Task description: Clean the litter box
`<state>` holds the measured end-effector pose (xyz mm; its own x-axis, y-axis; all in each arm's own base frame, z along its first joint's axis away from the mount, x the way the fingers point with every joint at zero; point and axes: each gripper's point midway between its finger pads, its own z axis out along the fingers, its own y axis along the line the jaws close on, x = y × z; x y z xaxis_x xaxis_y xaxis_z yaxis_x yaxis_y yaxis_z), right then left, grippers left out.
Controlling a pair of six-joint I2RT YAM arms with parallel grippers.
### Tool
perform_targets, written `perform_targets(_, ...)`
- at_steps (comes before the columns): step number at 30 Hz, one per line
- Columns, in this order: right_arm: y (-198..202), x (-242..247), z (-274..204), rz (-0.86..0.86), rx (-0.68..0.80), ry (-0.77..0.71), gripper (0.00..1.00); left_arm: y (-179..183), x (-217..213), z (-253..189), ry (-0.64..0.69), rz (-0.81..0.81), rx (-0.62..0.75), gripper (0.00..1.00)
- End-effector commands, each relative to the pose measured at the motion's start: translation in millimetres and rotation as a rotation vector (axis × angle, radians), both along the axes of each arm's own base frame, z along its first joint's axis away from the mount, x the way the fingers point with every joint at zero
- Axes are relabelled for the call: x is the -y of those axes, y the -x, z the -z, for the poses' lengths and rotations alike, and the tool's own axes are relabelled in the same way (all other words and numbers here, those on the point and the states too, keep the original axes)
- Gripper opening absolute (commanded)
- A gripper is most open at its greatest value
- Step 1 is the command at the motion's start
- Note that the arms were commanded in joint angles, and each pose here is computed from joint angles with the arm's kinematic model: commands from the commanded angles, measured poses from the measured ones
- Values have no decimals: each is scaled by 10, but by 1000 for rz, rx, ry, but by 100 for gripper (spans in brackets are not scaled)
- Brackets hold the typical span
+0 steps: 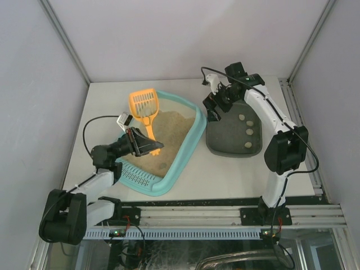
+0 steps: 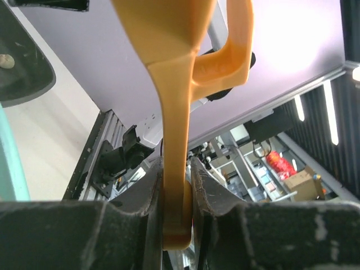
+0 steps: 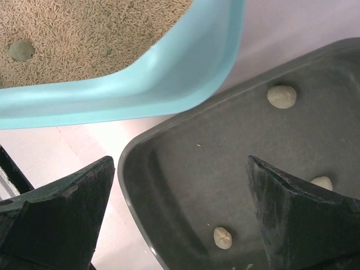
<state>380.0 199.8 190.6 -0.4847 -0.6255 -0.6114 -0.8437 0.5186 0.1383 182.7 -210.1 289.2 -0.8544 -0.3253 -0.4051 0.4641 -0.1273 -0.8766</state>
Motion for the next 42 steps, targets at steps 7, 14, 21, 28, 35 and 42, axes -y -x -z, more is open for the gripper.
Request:
perform_targets(7, -133, -112, -407, -24, 79, -104, 100, -219, -77, 598, -451, -179, -188, 0)
perform_targets(14, -56, -95, -462, -41, 88, -106, 100, -172, -101, 504, -531, -116, -138, 0)
perform_targets(21, -27, 63, -484, -7, 94, -92, 100, -202, -2, -58, -189, -55, -77, 0)
perform_targets(28, -146, 329, -811, 126, 85, -227, 100, -640, 229, 467, -583, 9, -148, 0)
perform_targets(35, -134, 648, -1085, 258, -23, -432, 100, -1026, 977, 312, -741, 197, -7, 0)
perform_targets(42, -49, 967, -1007, 363, -61, -454, 100, -1347, 1657, 767, -940, 262, 27, 0)
